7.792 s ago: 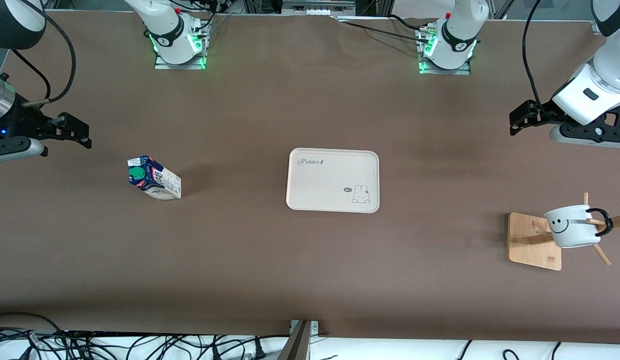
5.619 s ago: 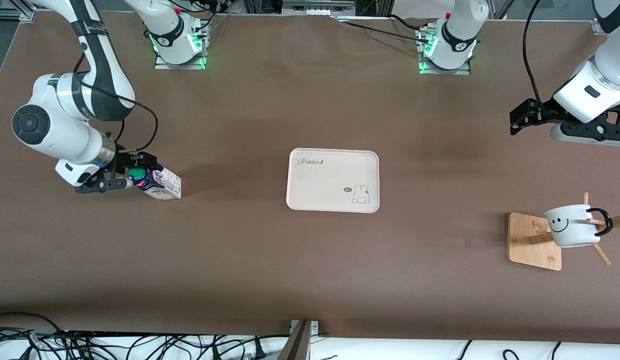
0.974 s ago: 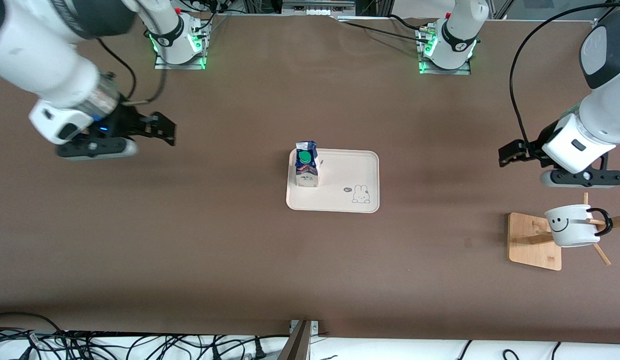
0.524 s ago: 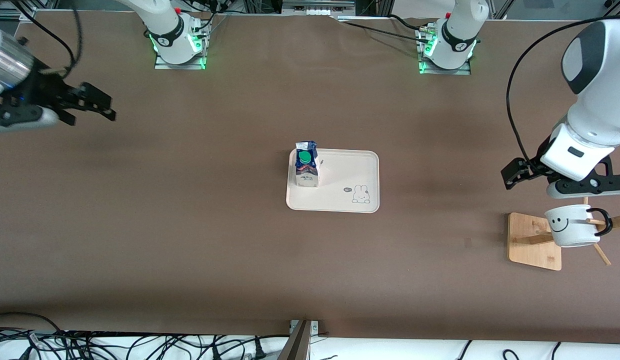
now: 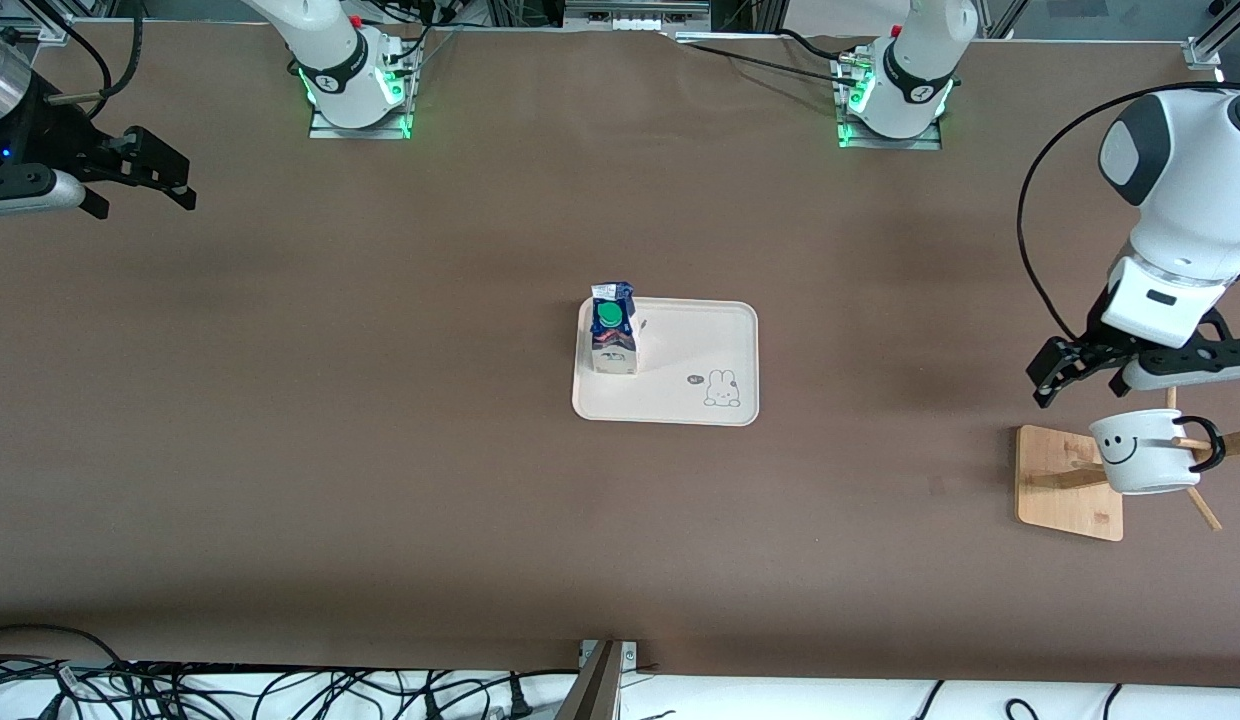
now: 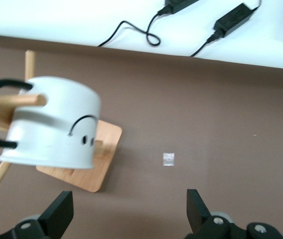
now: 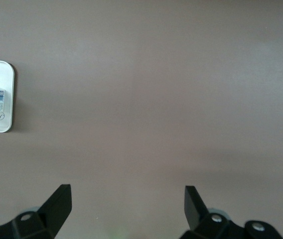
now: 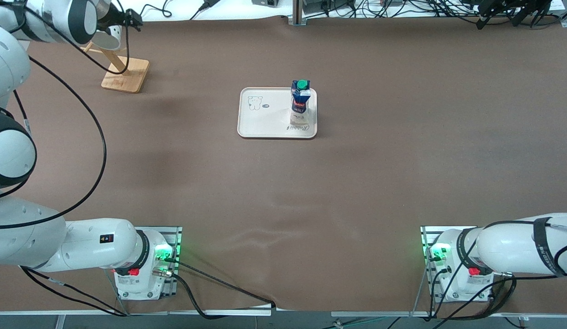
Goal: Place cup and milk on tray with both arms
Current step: 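Withdraw the right gripper while the left gripper reaches toward the mug, then lower the left gripper onto the mug rim and close it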
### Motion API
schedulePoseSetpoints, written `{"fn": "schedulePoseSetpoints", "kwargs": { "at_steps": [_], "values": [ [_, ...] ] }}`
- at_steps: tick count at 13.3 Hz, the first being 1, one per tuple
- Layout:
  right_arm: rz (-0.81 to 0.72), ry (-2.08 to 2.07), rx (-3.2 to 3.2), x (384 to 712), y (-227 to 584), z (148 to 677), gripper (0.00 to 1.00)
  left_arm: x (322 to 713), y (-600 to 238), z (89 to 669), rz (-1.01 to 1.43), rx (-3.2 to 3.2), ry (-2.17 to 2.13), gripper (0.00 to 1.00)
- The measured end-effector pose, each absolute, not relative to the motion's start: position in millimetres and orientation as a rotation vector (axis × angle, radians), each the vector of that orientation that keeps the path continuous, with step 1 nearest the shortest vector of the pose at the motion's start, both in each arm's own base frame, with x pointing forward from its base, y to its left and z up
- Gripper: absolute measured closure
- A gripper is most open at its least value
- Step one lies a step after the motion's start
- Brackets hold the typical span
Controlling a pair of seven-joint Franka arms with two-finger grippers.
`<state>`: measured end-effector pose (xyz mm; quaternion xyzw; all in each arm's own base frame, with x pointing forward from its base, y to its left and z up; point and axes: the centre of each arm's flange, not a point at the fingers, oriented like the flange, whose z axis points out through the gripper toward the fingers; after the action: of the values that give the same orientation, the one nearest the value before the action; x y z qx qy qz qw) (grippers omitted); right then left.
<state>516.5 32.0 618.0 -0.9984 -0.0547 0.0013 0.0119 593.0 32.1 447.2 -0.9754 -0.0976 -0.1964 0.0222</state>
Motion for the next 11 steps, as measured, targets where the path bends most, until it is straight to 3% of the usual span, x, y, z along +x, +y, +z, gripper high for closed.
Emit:
{"fn": "schedulePoseSetpoints", "kwargs": {
  "at_steps": [4,11],
  "values": [
    [0.004,-0.165,-3.117,516.8,29.7,618.0,0.0,584.3,56.9,427.2,-0.656,-3.087,-0.546,0.0],
    [-0.016,-0.15,-3.123,530.5,27.1,617.5,0.0,590.1,91.4,406.6,-0.74,-3.072,-0.527,0.0]
  ]
}}
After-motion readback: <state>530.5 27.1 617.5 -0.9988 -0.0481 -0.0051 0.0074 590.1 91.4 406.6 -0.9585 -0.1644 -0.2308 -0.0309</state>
